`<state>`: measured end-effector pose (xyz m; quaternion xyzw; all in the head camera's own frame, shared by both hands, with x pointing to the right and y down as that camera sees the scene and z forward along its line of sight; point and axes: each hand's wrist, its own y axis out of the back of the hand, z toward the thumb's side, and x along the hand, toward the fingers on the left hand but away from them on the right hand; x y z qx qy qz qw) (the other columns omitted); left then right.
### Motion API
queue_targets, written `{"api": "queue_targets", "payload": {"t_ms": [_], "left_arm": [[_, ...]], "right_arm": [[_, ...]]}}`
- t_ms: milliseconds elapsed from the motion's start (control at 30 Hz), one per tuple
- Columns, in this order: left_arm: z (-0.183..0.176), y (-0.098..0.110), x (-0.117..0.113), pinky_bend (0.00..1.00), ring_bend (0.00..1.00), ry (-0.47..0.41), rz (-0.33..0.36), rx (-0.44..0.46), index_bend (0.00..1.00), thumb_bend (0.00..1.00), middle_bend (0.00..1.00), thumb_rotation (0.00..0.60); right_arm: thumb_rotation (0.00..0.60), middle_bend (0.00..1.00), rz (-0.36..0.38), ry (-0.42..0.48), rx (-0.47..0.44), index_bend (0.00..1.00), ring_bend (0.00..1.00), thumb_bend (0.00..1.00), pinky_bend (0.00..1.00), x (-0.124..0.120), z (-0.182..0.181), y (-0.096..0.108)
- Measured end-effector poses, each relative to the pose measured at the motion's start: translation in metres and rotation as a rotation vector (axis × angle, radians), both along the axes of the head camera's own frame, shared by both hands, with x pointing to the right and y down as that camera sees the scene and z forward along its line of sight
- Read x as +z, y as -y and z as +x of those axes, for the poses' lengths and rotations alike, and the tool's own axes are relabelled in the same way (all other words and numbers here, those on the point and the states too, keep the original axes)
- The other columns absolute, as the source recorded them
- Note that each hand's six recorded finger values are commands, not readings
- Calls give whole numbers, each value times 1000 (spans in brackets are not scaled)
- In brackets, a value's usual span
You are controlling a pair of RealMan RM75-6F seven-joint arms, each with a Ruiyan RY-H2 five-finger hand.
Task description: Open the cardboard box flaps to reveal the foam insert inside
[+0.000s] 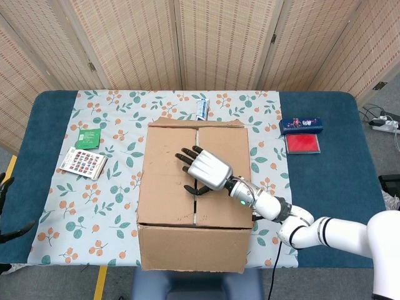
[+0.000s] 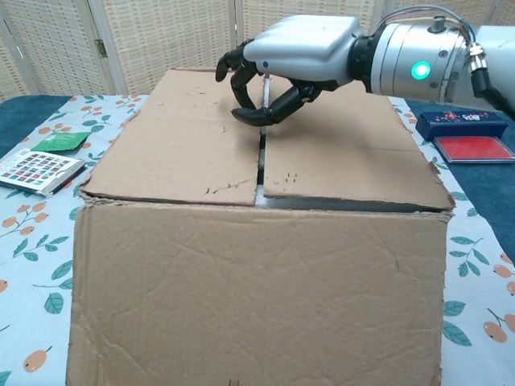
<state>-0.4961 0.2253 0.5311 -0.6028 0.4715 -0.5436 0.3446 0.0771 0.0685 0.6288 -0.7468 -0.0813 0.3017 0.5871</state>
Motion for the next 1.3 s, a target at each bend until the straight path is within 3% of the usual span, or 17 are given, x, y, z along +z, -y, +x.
{"api": "queue_targets", "payload": {"t_ms": [367, 833, 1300], "left_arm": [[0, 0, 0, 0, 0, 2, 1, 2, 0, 172, 0, 600], [4, 0, 4, 0, 0, 12, -10, 11, 0, 172, 0, 600], [7, -1, 8, 0, 0, 18, -20, 21, 0, 172, 0, 600]], "right_arm": [[137, 166, -4, -34, -4, 474, 137, 516, 246, 2, 7, -2], [138, 172, 5, -67, 31, 513, 146, 516, 246, -21, 39, -2], [138, 178, 73, 6, 136, 518, 149, 516, 246, -74, 80, 9]]}}
